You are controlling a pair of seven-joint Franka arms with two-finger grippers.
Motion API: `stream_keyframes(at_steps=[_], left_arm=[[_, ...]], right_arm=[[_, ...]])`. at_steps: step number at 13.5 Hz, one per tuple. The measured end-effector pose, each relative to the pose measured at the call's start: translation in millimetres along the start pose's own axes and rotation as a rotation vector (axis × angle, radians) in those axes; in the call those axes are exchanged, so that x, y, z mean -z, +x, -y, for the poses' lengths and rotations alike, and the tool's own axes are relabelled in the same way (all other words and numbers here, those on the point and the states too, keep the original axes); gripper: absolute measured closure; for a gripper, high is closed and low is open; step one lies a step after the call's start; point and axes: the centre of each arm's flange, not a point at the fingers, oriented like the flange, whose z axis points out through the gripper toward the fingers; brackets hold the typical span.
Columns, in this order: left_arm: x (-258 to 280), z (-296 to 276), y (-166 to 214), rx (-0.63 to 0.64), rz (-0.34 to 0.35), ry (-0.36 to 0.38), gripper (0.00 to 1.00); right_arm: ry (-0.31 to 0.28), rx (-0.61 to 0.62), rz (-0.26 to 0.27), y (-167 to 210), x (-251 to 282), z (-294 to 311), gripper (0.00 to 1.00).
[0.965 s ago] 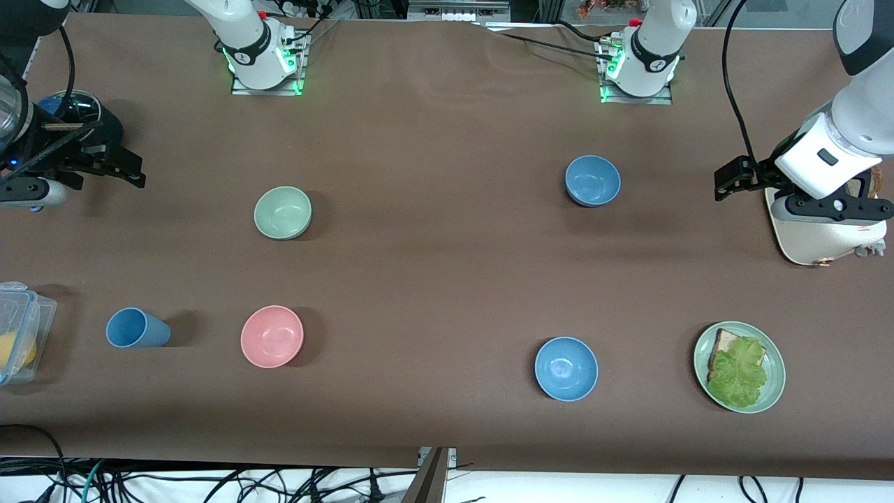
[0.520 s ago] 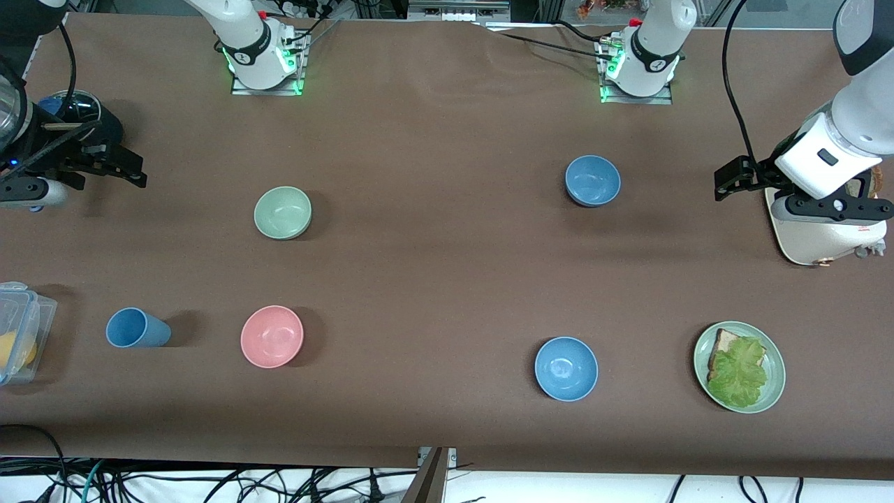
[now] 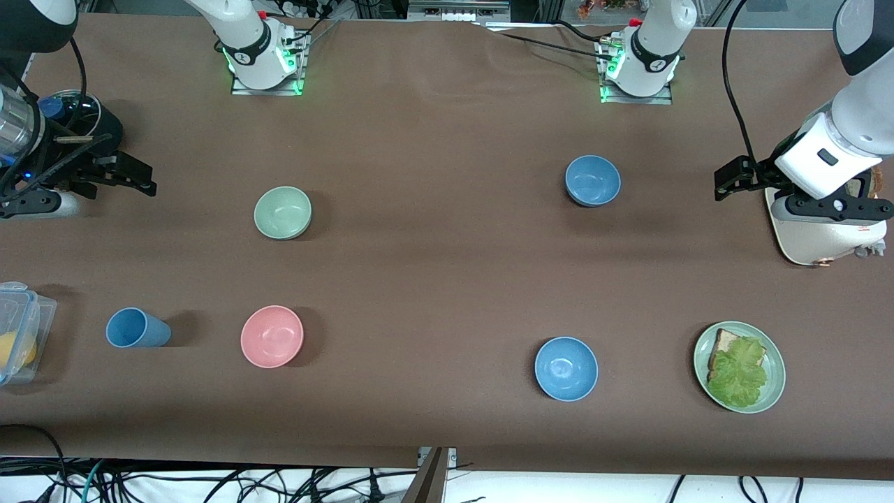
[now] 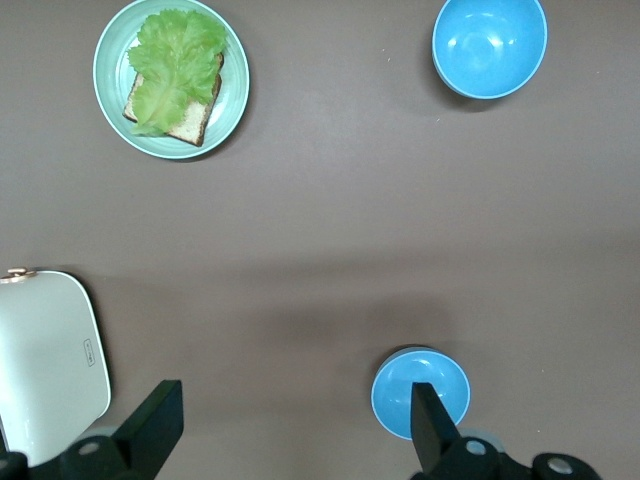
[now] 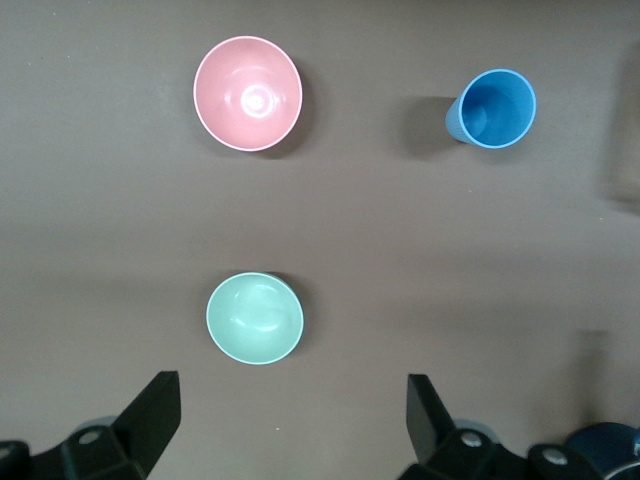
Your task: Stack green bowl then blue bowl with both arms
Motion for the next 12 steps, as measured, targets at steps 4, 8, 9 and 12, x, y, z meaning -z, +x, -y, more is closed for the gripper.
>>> stream_keyframes(at_steps=[4,8,9,12], left_arm=[[0,0,0,0.0,0.0,0.0,0.0],[0,0,0,0.0,0.0,0.0,0.0],[0,0,0,0.0,0.0,0.0,0.0],[0,0,0,0.0,0.0,0.0,0.0]], right_arm=[[0.013,0.0,0.003,4,-6,1,0.0],[0.009,0.006,0.066,17,-40,5,0.0],[0.007,0.012,0.097,21,-55,10,0.0],[0.003,0.021,0.14,27,-79,16,0.0]])
